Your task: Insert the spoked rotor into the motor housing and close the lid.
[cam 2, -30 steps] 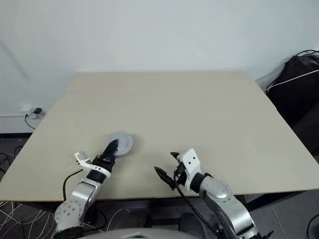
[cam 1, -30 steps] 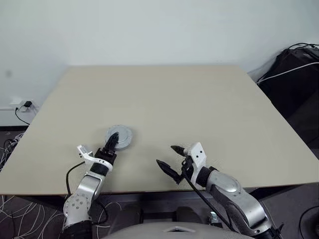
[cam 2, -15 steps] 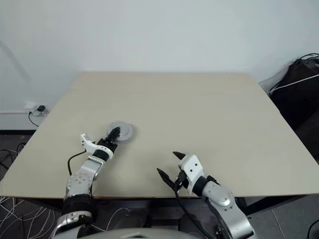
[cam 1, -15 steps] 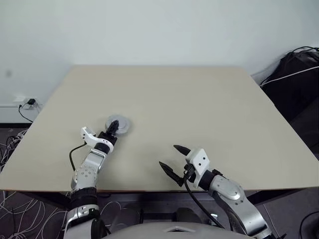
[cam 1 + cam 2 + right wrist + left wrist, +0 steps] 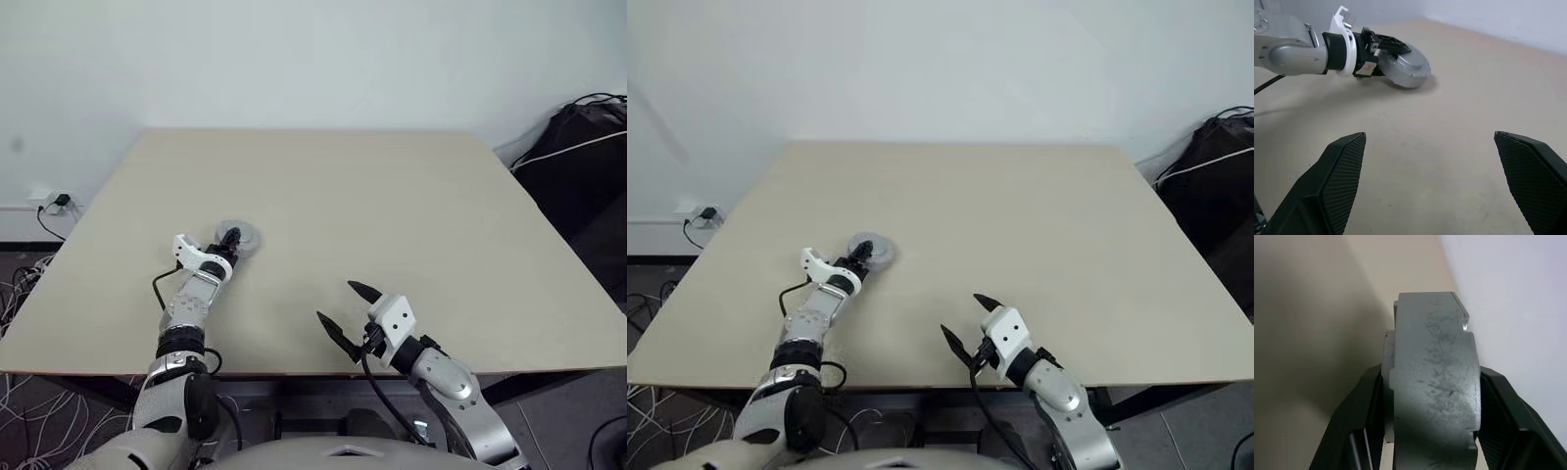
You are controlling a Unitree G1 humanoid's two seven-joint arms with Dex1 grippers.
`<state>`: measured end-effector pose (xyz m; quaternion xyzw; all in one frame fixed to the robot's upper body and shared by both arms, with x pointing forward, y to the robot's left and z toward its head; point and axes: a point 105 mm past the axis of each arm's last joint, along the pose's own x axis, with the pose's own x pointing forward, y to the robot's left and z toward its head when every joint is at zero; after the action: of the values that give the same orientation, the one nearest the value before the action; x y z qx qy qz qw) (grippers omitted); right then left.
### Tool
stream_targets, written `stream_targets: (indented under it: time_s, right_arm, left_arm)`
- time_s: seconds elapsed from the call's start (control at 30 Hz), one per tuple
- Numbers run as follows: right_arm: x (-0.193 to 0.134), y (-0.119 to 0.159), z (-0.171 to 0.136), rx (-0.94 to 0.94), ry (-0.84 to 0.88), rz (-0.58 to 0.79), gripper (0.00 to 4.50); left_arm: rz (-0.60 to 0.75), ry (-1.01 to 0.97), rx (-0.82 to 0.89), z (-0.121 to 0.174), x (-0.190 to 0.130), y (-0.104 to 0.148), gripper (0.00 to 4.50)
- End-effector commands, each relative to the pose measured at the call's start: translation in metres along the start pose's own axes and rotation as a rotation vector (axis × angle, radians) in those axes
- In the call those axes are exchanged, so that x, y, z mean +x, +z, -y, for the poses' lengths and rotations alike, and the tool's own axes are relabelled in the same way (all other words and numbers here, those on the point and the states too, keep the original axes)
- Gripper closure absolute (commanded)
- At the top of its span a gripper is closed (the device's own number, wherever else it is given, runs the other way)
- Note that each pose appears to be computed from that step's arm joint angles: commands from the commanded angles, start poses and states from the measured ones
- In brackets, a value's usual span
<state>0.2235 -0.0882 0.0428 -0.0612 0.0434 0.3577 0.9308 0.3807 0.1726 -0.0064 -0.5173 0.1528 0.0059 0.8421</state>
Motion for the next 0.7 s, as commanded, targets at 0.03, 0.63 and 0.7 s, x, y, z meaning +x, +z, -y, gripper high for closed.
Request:
stream_targets:
  time_s: [0.03,0.63,0.7]
  right_arm:
    - [0.000,0.008,0.003,-0.009,-0.003,0.031,0.00]
    - [0.002,0.004,0.003,0.004,0.010,0.003,0.00]
    - [0.002,0.004,0.003,0.004,0.011,0.001,0.00]
  left_arm:
    - [0.048,-0.048,0.040,0.022,0.009,0.017,2.38]
    - [0.004,0.051,0.064,-0.014,-0.016,0.014,0.05]
    - [0.002,0.058,0.067,-0.019,-0.022,0.015,0.05]
